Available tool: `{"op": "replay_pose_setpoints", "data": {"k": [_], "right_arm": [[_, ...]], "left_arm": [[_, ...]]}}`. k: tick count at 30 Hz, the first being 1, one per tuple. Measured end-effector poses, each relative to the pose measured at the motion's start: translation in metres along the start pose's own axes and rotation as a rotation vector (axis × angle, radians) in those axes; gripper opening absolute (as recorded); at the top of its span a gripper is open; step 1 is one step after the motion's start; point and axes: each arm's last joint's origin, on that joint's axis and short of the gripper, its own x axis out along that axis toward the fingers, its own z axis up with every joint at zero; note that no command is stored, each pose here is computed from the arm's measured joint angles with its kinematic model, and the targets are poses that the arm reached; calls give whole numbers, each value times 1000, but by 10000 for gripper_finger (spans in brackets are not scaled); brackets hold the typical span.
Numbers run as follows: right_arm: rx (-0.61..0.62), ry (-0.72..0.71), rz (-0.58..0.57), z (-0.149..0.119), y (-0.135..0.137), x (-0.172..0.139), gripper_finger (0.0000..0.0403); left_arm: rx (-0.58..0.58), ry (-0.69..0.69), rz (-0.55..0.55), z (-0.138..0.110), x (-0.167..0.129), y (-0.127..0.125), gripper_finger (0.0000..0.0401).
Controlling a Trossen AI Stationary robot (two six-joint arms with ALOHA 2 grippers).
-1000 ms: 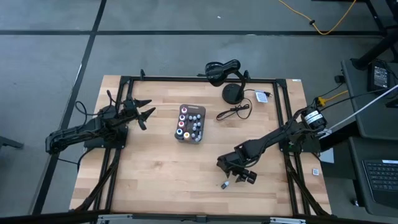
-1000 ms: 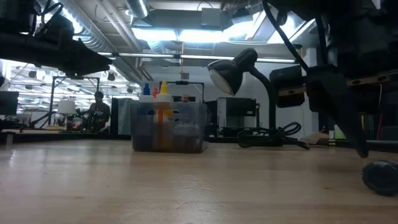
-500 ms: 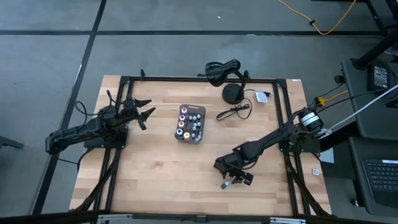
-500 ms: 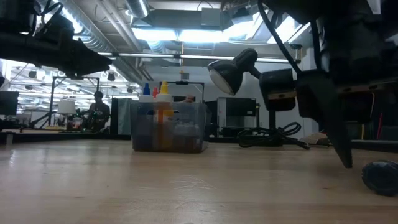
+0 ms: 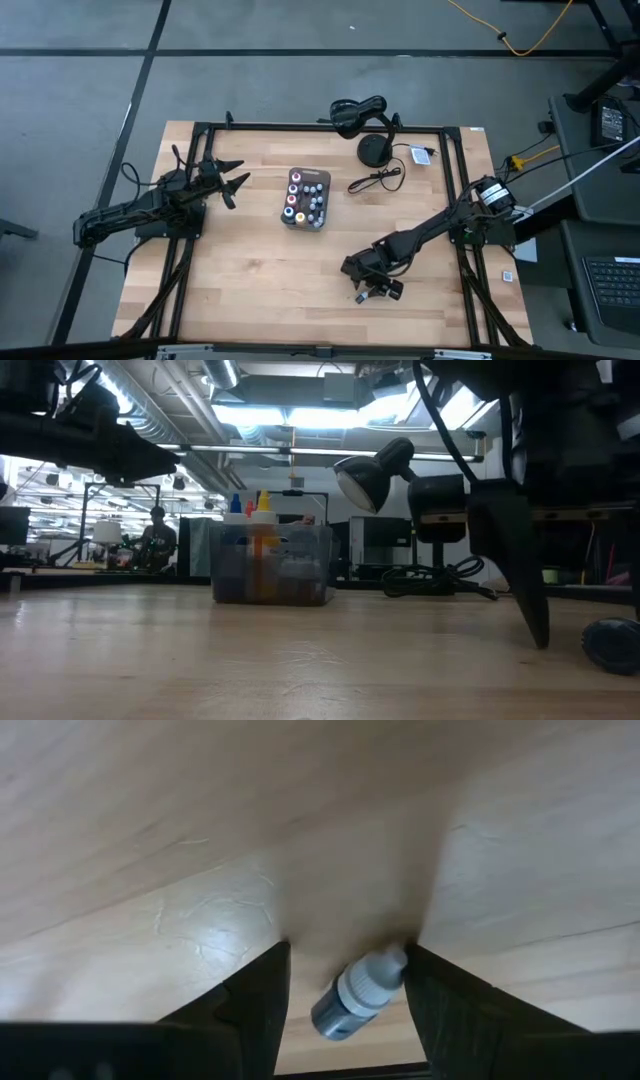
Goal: Pick & Place food coloring
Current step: Put the small black food coloring bottle into the gray transparent bin
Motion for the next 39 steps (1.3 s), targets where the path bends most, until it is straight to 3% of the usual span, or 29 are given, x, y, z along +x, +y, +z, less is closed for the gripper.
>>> {"op": "replay_pose_setpoints", "data": {"k": [39], "right_arm": [[-135,-38,83,-2,5,-1,194]], "left_arm": [[0,0,-3,0,0,0,212]]}}
